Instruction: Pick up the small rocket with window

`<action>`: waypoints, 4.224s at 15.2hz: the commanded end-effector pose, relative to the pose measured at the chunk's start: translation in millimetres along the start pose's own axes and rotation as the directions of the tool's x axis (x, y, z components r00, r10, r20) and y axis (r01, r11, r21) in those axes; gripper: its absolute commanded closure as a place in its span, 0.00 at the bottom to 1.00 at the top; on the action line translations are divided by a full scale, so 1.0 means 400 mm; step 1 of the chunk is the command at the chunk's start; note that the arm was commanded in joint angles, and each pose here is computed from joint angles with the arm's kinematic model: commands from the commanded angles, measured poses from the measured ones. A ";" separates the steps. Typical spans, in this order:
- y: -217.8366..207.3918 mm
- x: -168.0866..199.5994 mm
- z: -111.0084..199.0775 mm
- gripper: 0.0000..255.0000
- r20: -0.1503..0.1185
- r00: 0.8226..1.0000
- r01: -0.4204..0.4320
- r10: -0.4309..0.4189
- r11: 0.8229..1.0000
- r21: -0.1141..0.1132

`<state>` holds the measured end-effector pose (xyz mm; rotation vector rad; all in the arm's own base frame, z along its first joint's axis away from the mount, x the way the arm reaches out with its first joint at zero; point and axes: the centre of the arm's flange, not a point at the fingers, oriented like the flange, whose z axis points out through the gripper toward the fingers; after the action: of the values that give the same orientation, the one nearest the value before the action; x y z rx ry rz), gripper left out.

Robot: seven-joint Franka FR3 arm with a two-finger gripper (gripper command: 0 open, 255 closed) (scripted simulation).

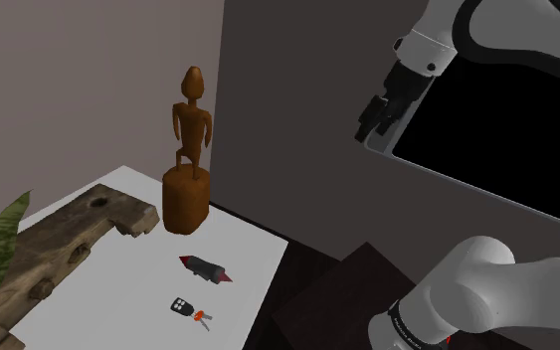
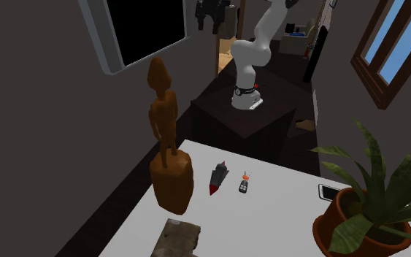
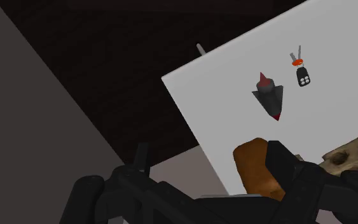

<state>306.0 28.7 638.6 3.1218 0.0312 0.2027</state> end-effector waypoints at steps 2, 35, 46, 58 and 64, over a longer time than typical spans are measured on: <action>-0.013 0.015 0.027 0.00 0.005 1.000 0.007 -0.007 1.000 0.001; -0.526 0.372 0.937 0.00 0.154 0.960 0.225 -0.233 0.972 0.066; -0.721 0.432 1.245 0.00 0.200 0.931 0.293 -0.307 0.951 0.095; -0.767 0.429 1.413 0.00 0.210 0.923 0.308 -0.323 0.946 0.102; -0.767 0.429 1.414 1.00 0.210 0.923 0.308 -0.323 0.946 0.102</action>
<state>542.9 333.5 96.4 3.1222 0.5475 -0.1567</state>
